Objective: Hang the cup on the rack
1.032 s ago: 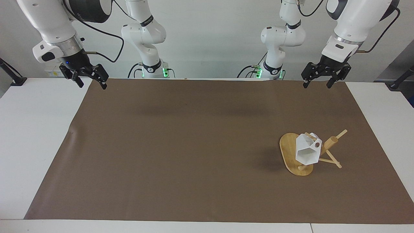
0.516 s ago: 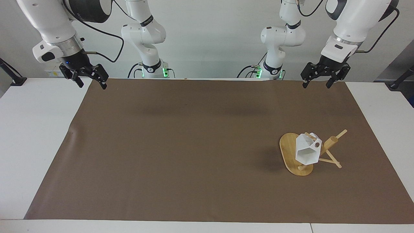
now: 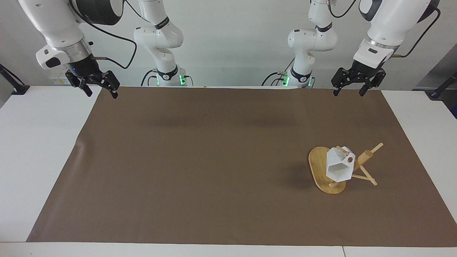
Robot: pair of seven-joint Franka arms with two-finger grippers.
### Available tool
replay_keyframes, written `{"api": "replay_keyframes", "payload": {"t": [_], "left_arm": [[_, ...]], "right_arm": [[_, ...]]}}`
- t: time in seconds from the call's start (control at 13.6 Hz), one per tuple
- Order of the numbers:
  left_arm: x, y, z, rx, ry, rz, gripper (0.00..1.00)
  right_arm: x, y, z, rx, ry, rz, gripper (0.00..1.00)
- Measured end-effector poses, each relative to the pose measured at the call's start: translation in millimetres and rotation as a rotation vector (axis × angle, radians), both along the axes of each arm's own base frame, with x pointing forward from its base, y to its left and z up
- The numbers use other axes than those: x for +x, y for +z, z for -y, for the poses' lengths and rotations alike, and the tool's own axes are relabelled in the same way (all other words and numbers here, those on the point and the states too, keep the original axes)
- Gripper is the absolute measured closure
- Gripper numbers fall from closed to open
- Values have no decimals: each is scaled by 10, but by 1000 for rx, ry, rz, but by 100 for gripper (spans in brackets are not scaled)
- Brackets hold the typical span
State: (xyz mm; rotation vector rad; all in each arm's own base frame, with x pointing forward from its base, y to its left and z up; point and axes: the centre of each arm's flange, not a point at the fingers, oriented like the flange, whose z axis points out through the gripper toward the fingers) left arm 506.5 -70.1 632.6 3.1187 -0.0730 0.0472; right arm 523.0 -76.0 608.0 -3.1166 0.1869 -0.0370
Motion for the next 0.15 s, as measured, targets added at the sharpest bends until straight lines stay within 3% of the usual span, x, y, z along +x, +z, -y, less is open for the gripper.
{"api": "replay_keyframes", "payload": {"t": [0.15], "left_arm": [[-23,66,-3,-1,-1,8,0]], "right_arm": [[0,0,0,0,0,0,0]]}}
